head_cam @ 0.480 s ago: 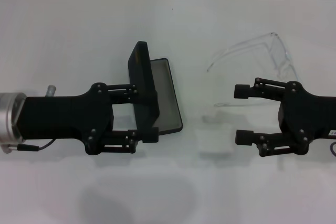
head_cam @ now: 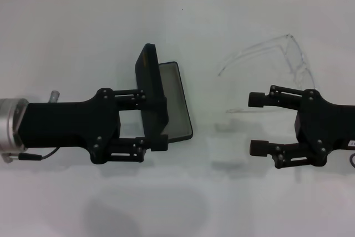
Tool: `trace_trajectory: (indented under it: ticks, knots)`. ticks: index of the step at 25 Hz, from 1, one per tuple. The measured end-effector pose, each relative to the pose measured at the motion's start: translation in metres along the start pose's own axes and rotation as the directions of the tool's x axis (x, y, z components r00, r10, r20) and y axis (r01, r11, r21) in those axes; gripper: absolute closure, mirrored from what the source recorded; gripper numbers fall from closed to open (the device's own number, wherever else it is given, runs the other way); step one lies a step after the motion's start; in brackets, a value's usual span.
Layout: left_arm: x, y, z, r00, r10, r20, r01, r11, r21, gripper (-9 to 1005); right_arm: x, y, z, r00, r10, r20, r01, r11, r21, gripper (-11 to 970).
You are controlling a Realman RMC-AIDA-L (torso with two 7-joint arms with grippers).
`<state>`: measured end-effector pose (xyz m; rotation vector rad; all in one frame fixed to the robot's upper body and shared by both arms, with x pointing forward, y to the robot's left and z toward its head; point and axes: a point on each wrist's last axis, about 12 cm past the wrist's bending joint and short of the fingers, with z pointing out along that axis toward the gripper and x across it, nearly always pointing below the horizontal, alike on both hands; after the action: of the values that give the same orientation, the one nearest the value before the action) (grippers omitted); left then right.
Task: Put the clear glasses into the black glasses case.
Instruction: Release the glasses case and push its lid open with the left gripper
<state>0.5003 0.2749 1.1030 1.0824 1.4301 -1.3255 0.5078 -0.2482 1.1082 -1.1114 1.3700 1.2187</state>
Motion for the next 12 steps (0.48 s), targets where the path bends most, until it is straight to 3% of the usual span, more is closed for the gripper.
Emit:
trace_trajectory:
  ticks: [5,10,12]
  knots:
    - [-0.007,0.004,0.002,0.999,-0.029,0.022,0.029,0.999,-0.028,288,0.002,-0.002,-0.002,1.0,-0.001,-0.009,0.001,1.0,0.024,97]
    - [-0.045,0.017,0.004,0.993,-0.116,0.015,0.117,0.979,-0.169,289,0.002,-0.007,-0.013,0.999,-0.003,-0.033,0.006,0.997,0.078,99]
    - [-0.066,0.024,0.009,0.985,-0.171,-0.035,0.155,0.947,-0.281,289,0.003,-0.01,-0.026,0.999,-0.004,-0.041,0.01,0.99,0.143,100]
